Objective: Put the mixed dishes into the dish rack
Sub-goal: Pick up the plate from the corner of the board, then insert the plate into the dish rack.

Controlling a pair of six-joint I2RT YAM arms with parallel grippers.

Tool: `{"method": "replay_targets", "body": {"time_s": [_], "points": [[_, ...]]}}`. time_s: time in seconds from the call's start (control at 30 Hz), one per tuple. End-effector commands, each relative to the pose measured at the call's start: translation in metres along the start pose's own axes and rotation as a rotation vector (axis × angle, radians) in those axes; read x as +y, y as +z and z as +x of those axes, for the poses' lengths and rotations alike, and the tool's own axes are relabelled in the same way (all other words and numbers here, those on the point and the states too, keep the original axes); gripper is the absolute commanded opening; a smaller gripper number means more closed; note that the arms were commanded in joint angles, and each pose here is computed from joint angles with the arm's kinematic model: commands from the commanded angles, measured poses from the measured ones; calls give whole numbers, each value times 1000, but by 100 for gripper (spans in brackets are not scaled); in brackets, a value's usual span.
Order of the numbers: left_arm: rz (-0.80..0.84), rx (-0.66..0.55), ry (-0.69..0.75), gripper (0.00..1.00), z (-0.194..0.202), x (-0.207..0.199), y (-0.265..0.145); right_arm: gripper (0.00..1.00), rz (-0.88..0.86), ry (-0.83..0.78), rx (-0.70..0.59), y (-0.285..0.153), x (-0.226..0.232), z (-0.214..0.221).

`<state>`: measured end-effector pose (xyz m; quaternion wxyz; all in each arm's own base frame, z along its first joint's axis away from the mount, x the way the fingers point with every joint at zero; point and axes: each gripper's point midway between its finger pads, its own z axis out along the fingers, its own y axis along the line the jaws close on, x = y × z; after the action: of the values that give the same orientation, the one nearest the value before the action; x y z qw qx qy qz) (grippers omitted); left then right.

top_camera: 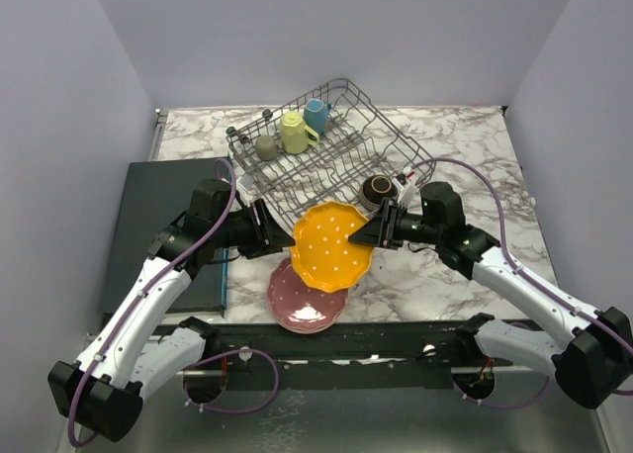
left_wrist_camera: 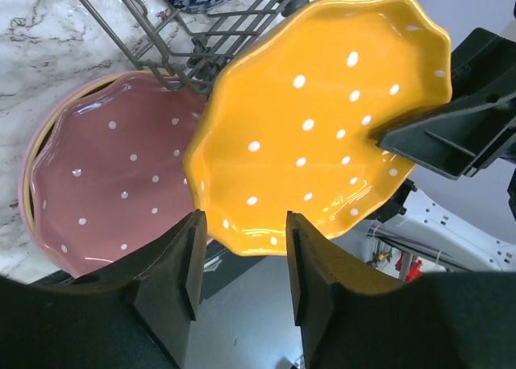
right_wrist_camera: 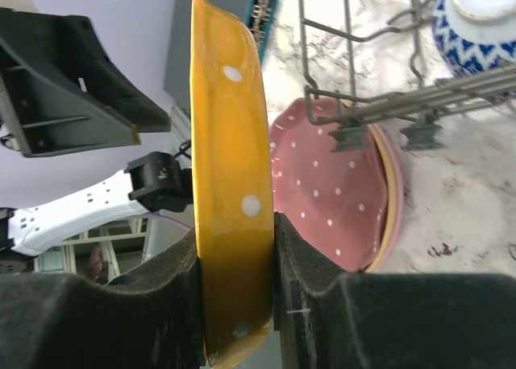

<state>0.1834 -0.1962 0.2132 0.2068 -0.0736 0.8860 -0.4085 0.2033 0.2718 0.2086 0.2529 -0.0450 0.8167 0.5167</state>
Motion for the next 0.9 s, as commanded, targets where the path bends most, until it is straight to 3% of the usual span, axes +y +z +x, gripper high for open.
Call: {"method": "replay_targets", "body": {"time_s": [0.0,0.43,0.87], "points": [[-6,-33,40,52,-9,-2,-1,0,-49,-93,-104,-13,36,-31],[-123,-88,94,54,-22,19,0,0,61,-150,-209,-24,40,-63],[-178,-117,183,54,-27,35,2,1,263,-301,-368,-37,52,-135]]}}
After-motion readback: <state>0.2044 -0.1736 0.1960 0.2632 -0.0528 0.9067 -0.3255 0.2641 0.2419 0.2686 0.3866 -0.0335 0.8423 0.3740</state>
